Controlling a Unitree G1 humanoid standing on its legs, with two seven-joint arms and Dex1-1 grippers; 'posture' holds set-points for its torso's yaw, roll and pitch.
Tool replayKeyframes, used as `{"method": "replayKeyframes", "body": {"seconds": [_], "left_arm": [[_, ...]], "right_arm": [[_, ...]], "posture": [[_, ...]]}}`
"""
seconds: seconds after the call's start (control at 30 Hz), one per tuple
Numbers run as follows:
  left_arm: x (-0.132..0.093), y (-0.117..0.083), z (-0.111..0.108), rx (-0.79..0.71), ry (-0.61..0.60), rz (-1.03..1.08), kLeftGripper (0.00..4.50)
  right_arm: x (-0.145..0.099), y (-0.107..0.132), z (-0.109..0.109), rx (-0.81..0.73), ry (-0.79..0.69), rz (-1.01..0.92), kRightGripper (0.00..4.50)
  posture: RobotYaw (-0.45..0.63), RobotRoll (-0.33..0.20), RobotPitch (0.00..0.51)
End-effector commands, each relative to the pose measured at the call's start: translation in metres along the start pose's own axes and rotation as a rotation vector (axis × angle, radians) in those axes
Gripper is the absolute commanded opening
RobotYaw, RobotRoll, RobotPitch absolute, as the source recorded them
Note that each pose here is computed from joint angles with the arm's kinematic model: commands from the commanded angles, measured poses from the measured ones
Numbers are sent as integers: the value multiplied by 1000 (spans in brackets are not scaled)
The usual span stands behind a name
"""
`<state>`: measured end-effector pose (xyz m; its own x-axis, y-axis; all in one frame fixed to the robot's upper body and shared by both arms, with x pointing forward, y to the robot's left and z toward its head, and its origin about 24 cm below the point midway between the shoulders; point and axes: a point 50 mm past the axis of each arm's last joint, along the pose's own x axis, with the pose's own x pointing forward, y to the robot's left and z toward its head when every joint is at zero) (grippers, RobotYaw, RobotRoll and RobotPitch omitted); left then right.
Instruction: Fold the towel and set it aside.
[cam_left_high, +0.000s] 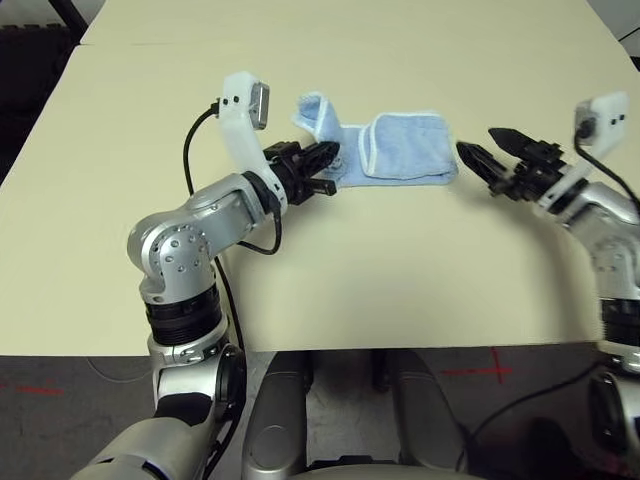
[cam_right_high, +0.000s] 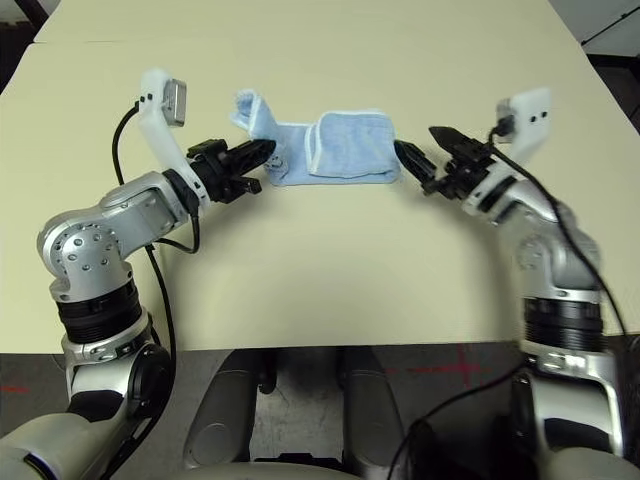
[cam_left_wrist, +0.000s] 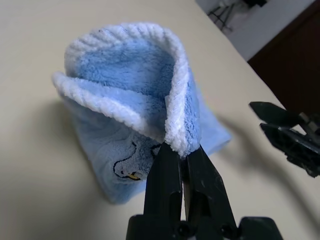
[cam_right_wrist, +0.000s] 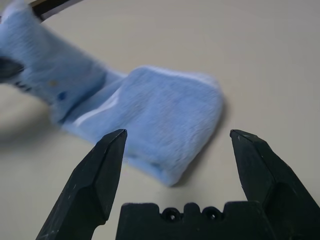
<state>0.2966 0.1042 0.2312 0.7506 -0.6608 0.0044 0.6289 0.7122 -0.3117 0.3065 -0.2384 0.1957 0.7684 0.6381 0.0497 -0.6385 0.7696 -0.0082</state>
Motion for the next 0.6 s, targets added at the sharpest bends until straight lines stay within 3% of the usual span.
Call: {"method": "replayKeyframes", "body": {"seconds": [0.03,0.27,0.6], "left_arm": [[0,-2,0,1,4,-21,27],[3,-9,2,5,-2,-46,27],[16,-42,7,1,-2,-196,27]], "right_arm": [[-7,0,-2,-9,49,38,4500],[-12,-2,-3,-26,89,68,4500],[-17,-6,-7,-42,124,55,4500]], "posture": [[-26,0,322],[-26,0,324],[-37,0,322]]}}
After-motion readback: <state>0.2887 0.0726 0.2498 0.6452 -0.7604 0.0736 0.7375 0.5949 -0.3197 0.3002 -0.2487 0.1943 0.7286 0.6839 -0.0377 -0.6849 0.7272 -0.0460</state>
